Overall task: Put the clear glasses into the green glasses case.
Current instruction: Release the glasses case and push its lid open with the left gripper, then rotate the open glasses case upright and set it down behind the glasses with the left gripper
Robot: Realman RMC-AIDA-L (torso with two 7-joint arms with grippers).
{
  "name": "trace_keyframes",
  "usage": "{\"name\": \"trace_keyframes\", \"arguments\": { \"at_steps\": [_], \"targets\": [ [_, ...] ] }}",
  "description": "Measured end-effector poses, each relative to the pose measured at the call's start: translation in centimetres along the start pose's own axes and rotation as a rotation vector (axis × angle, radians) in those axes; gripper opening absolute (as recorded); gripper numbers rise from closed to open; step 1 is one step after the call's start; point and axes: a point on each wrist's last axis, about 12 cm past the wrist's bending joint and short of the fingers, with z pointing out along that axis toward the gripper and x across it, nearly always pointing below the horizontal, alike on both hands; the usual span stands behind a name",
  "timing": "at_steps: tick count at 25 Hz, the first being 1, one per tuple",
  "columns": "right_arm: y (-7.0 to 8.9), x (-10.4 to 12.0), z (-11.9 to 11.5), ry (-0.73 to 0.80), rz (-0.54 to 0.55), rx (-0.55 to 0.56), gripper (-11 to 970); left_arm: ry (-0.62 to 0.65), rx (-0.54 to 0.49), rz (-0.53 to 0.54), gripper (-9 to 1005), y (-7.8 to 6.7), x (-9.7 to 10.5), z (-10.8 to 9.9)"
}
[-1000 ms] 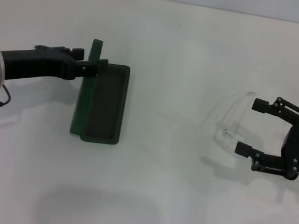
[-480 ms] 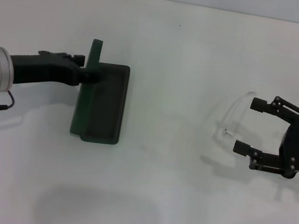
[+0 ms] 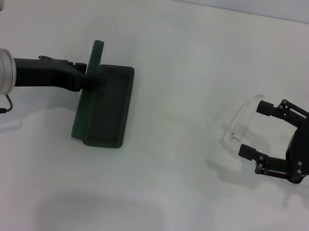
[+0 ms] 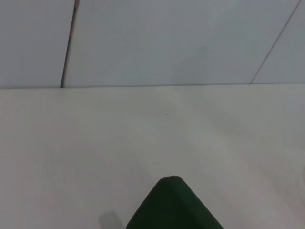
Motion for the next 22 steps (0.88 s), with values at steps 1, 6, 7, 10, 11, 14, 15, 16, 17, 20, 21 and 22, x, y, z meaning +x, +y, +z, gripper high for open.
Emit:
{"name": "trace_keyframes", "arguments": {
  "at_steps": [1,6,7,10,11,14,15,16,17,20,21,22],
  "targets": [
    [0.0,0.0,0.0,0.0,0.001,0.0,845,0.002,-0.001,-0.003,753,0.0,0.0,0.0],
    [0.2,0.1,0.0,0.0,0.004,0.002,843,0.007,-0.005,-0.031,653,0.1,-0.2,0.0],
    [0.2,0.1,0.0,0.0,0.005,0.003,842,0.007,-0.005,-0.031,633,0.1,-0.2,0.0],
    [0.3,0.2,0.0,-0.001,0.004,0.003,840,0.007,-0.002,-0.023,505,0.0,-0.5,-0.2],
    [0.3,0.2,0.0,-0.002,0.005,0.003,840,0.007,-0.002,-0.017,451,0.0,-0.5,-0.2],
    [0.4,0.2,0.0,-0.004,0.007,0.002,838,0.021,-0.016,0.016,338,0.0,-0.9,-0.2],
    [0.4,0.2,0.0,-0.006,0.007,0.001,838,0.026,-0.021,0.027,308,0.0,-1.0,-0.2],
    [0.5,0.2,0.0,-0.007,0.007,0.001,837,0.036,-0.028,0.045,278,0.0,-1.1,-0.1],
    [0.5,0.2,0.0,-0.007,0.007,0.001,837,0.046,-0.035,0.062,249,0.0,-1.3,-0.1],
    [0.6,0.3,0.1,-0.012,0.007,-0.001,835,0.073,-0.037,0.114,213,-0.3,-1.8,0.5],
    [0.6,0.3,0.2,-0.013,0.008,-0.001,835,0.074,-0.034,0.122,209,-0.4,-1.9,0.5],
    [0.6,0.3,0.2,-0.014,0.009,-0.001,834,0.075,-0.029,0.136,206,-0.6,-2.1,0.7]
  ]
}}
